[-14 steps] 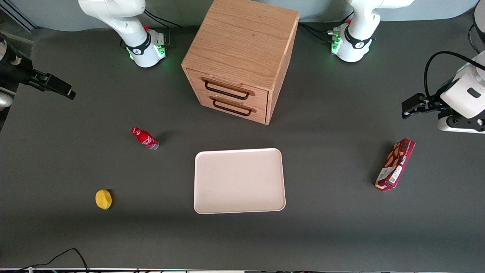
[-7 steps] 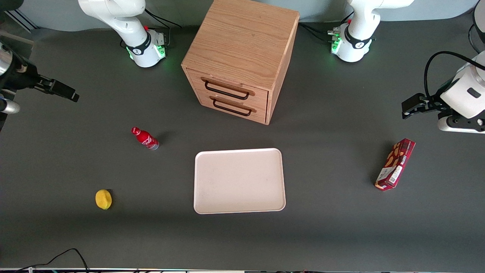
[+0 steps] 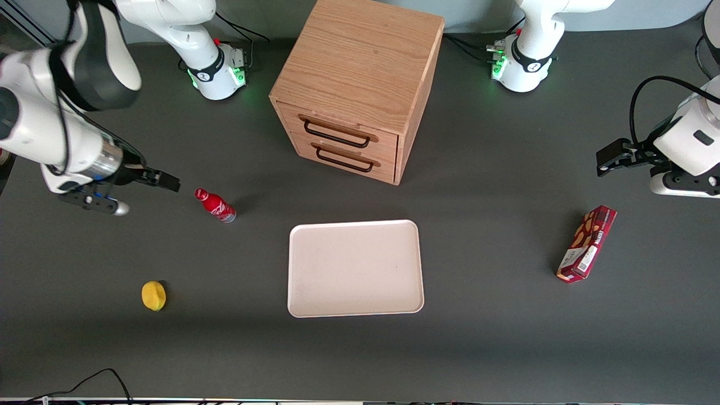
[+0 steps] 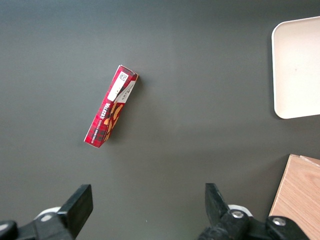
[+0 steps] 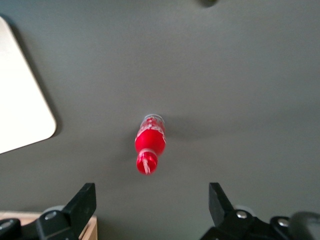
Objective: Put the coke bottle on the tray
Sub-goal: 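Move the open right gripper down to the red Coca-Cola bottle, then close the right gripper around the red bottle's body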
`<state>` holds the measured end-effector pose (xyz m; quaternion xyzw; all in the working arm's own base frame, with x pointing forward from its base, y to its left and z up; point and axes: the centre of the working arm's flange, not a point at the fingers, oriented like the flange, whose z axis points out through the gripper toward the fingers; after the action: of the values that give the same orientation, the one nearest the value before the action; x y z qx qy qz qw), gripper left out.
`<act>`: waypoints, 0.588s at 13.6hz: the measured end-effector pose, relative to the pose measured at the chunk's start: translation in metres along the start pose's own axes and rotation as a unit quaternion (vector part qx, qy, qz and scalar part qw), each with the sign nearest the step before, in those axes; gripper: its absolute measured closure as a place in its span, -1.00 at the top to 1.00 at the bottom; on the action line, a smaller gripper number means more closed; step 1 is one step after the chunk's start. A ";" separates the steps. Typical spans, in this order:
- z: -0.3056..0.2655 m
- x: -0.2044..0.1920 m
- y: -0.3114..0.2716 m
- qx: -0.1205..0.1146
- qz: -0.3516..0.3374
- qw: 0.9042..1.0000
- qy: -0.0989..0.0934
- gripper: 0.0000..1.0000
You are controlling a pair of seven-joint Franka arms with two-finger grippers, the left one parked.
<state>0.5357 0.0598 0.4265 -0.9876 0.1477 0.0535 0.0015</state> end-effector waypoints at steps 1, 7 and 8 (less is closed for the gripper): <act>0.024 -0.003 -0.003 0.003 0.002 1.000 0.009 1.00; 0.107 -0.018 -0.004 0.017 0.011 0.999 0.041 0.87; 0.114 -0.021 -0.004 0.017 0.009 0.999 0.040 0.73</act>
<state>0.5053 0.0716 0.3154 -0.9873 0.1579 0.0118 0.0120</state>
